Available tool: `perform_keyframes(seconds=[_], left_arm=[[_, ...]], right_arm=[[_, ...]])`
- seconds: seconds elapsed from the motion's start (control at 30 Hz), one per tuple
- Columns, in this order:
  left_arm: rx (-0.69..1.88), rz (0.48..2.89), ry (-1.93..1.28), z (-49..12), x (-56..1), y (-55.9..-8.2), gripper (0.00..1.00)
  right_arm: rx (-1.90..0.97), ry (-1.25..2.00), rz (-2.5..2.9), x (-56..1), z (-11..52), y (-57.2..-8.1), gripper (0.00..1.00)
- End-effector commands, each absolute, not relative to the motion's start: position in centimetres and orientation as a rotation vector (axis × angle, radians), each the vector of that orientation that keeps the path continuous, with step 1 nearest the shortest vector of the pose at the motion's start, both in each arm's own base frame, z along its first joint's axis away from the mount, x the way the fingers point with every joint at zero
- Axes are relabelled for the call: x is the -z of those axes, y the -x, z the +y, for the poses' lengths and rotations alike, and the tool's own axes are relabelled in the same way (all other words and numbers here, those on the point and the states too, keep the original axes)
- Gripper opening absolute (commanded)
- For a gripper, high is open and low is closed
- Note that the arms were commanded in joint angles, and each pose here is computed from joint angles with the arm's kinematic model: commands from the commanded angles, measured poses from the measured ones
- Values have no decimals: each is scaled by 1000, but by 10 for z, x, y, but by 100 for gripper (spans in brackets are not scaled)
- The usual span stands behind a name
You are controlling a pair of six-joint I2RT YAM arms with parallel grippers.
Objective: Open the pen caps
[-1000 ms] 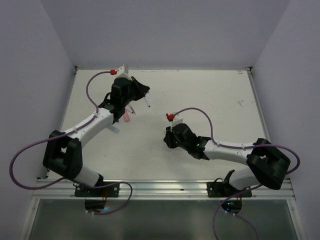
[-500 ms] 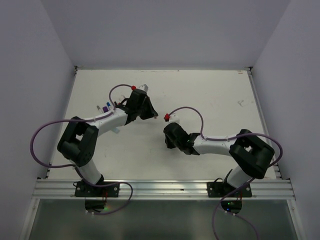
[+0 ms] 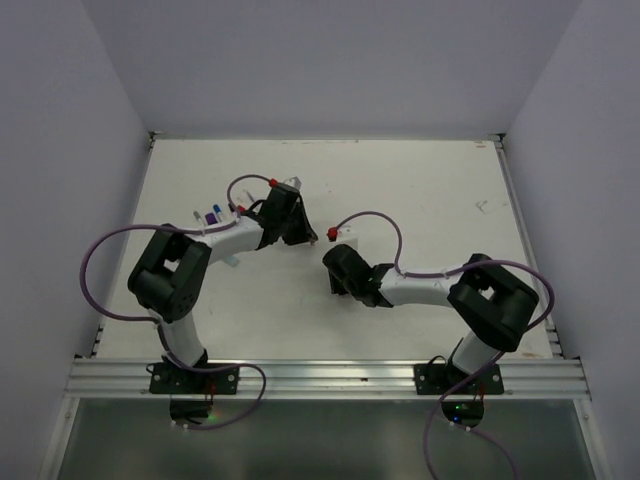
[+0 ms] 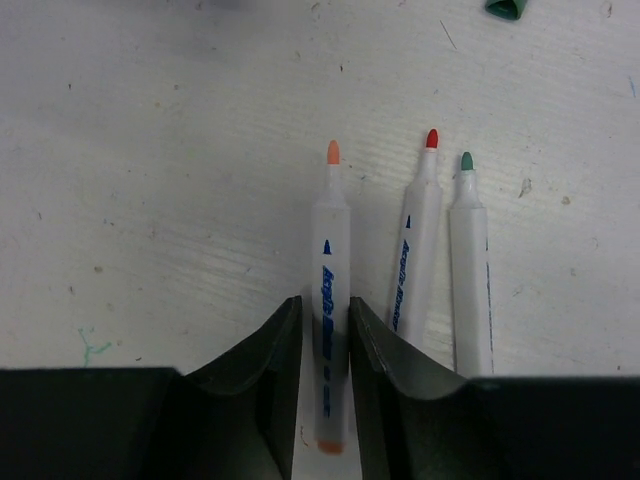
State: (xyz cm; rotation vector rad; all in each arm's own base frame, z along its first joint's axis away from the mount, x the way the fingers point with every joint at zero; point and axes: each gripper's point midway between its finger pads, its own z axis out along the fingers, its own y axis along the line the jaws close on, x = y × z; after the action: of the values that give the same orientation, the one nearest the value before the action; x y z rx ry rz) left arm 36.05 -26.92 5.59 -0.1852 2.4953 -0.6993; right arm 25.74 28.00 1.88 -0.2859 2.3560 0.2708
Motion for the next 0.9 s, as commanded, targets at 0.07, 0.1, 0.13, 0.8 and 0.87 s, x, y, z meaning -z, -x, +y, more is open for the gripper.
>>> perform_keyframes(seconds=[0.07,0.1,0.13,0.8,0.87], left_arm=[[738,2467,147,-288,-65,-371,0],[735,2469,150,-289,-64,-373,0],[739,2467,148,-292,-65,-374,0],[665,2491,186,-312,-42,-393,36],[659,2482,185,-311,-46,-394,45]], right_arm=[[-276,218,2280,-46,279,-270,36],[-291,220,2273,-49,280,-269,41],[-309,214,2259,-56,280,-268,42],[-363,130,2023,-136,247,-269,70],[-352,136,2023,-136,247,-271,71]])
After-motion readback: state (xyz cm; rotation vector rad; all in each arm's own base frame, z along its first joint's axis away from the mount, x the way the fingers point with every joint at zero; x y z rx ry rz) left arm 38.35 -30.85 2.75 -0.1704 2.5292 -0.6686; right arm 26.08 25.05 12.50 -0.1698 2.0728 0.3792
